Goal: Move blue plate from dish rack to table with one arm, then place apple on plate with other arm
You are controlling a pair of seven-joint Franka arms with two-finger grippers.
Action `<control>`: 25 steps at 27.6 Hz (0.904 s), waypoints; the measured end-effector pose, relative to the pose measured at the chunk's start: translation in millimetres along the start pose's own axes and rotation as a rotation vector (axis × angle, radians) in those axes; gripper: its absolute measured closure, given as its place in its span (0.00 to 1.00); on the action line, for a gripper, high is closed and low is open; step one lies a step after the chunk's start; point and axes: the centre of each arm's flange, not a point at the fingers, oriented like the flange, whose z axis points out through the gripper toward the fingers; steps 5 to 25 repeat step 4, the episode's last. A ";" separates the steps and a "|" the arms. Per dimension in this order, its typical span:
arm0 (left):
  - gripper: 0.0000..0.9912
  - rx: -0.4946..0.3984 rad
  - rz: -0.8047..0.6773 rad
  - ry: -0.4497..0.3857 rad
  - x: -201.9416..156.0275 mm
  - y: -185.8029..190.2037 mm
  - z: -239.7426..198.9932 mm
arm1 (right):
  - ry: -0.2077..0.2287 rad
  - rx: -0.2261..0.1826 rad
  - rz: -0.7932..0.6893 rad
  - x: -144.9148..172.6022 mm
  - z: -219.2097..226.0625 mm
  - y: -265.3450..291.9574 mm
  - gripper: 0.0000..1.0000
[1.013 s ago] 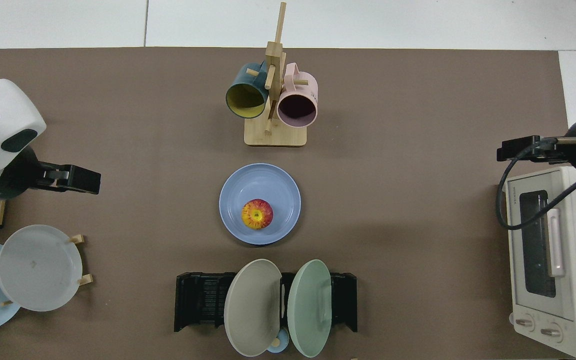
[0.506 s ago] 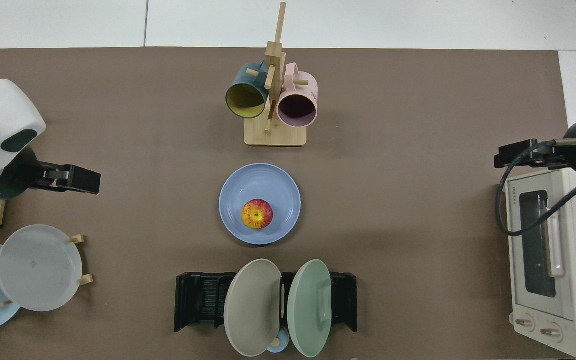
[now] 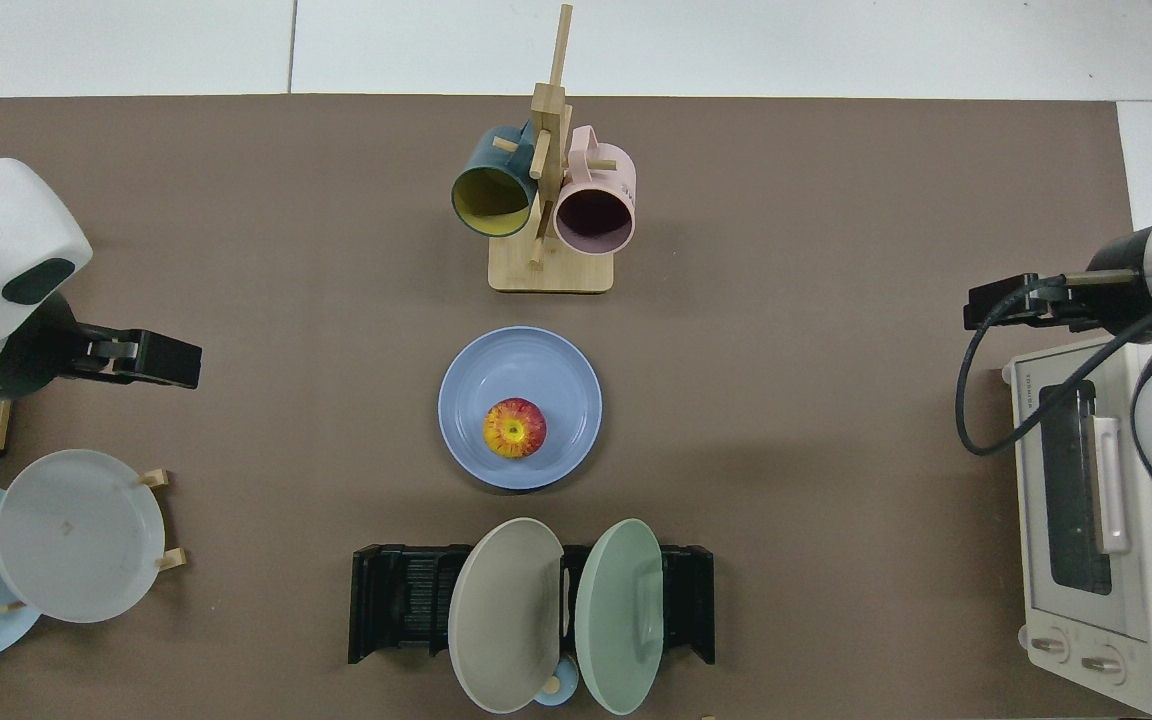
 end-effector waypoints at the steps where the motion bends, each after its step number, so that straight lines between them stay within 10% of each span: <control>1: 0.00 0.000 0.000 0.000 0.0 0.0 0.0 | 0.000 0.000 0.002 0.0 0.0 0.2 0.00; 25: 0.00 0.000 0.000 0.000 0.0 0.0 0.0 | 0.000 0.000 0.023 0.1 0.0 1.1 0.00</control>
